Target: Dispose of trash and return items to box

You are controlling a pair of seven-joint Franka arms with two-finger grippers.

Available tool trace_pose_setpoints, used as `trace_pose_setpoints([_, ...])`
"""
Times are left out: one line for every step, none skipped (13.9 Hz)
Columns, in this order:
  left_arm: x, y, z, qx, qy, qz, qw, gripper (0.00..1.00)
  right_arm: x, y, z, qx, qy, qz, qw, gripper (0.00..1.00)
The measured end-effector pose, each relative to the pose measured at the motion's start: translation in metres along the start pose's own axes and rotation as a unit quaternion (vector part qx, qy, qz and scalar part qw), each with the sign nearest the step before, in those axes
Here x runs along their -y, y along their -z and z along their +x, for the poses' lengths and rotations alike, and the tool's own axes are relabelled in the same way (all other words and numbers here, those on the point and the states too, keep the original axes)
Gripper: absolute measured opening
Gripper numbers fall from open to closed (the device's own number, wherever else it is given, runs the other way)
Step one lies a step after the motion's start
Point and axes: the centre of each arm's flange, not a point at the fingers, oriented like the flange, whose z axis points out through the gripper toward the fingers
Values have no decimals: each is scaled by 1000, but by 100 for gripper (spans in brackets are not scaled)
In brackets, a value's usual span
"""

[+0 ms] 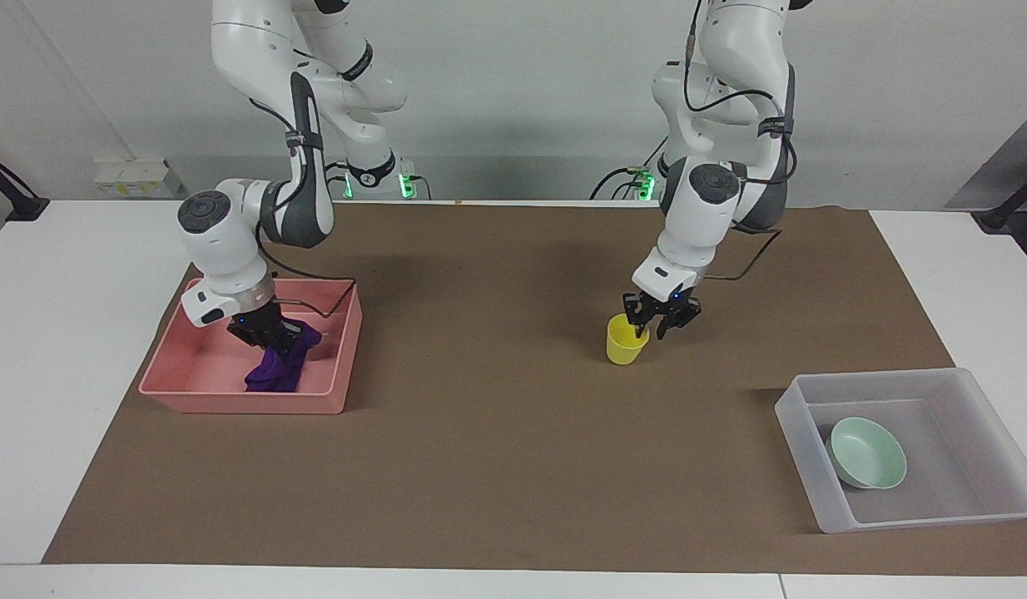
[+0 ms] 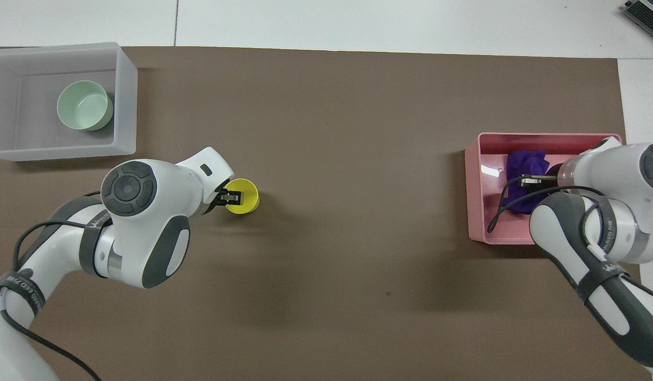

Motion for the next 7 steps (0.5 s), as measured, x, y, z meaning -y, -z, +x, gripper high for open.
trace_pose_setpoints([0, 1, 1, -2, 6, -1, 1000, 20, 0, 3, 1, -3, 0, 0, 1000, 31])
trace_pose_setpoints([-1, 6, 4, -7, 9, -2, 1000, 7, 1, 8, 3, -8, 1, 0, 1000, 44])
trace_pose_setpoints([-2, 14, 9, -14, 12, -5, 1000, 2, 3, 18, 6, -11, 2, 1, 1000, 53])
trace_pose_setpoints([-1, 27, 18, -24, 17, -8, 1000, 2, 6, 33, 8, -9, 5, 2, 1000, 66])
trace_pose_setpoints([2, 44, 30, -34, 24, -10, 999, 2, 10, 54, 11, -5, 7, 3, 1000, 76])
trace_pose_setpoints([12, 63, 43, -39, 35, -10, 999, 2, 17, 76, 13, -2, 9, 4, 1000, 88])
trace_pose_setpoints([28, 81, 55, -48, 49, -10, 998, 2, 29, 96, 13, -2, 5, 5, 1000, 99])
